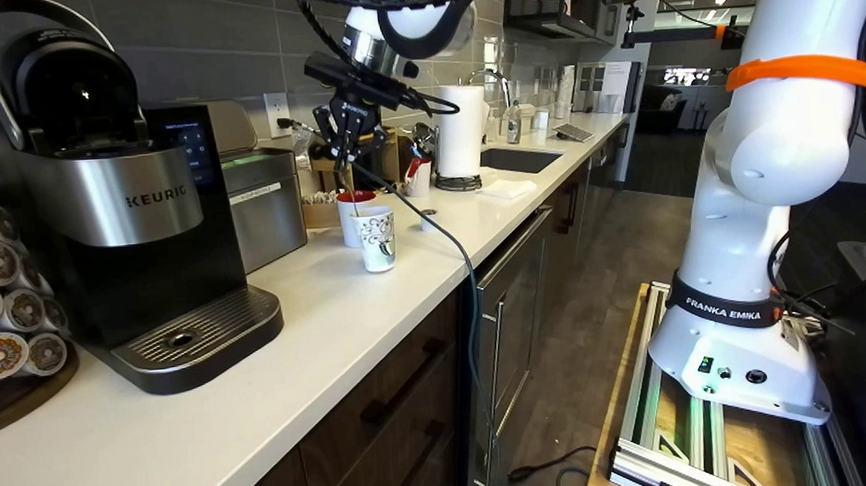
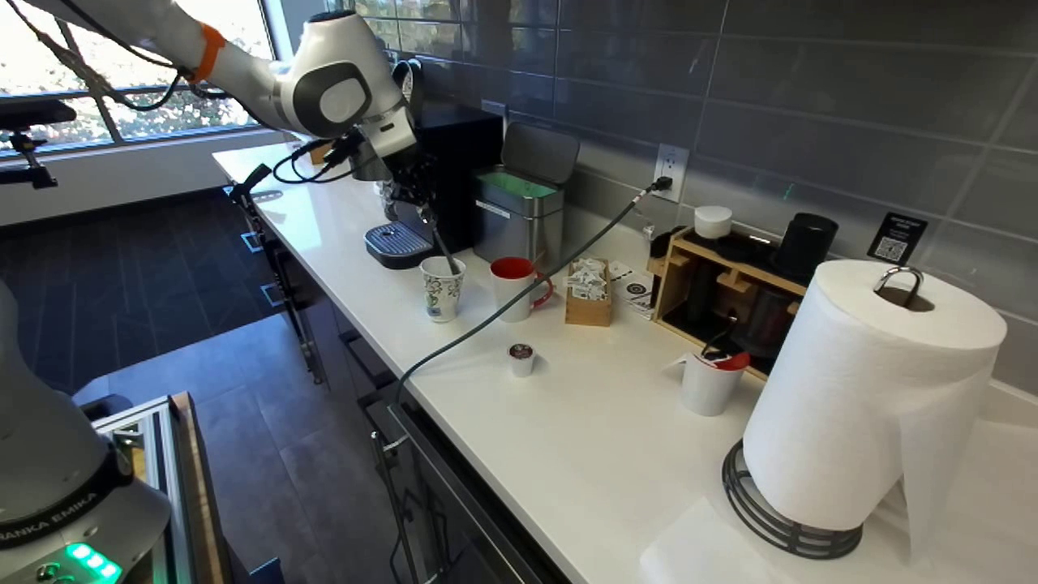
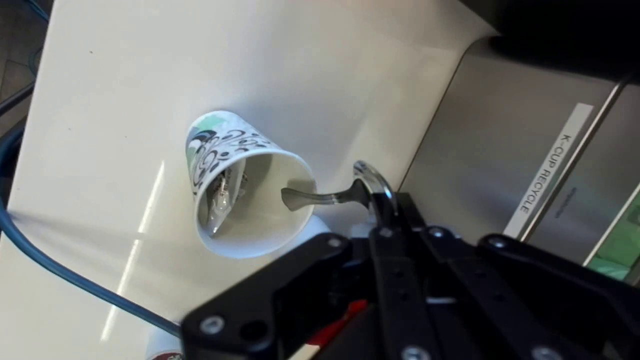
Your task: Remove the objects in the paper cup and put them inside the mug
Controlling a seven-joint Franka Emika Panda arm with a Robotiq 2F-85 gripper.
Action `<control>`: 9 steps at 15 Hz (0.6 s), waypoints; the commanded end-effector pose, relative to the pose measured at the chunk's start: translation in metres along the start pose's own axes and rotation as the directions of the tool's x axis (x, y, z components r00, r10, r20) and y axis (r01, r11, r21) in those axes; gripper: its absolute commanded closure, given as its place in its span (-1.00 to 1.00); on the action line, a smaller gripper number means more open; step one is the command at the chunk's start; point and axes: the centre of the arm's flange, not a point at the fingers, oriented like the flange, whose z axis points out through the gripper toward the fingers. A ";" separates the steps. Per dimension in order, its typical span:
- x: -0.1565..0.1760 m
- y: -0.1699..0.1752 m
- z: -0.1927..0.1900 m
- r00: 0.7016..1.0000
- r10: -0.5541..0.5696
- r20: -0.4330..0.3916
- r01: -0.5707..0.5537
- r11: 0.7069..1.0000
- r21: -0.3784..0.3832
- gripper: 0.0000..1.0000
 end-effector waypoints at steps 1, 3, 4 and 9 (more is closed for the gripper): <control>0.024 -0.023 -0.033 0.998 -0.017 0.065 0.018 1.000 -0.010 0.98; 0.033 -0.033 -0.047 0.995 -0.039 0.090 0.042 0.999 -0.028 0.98; 0.037 -0.037 -0.053 0.994 -0.048 0.093 0.051 0.998 -0.027 0.98; 0.061 -0.058 -0.052 0.999 -0.051 0.012 0.050 0.997 0.065 0.98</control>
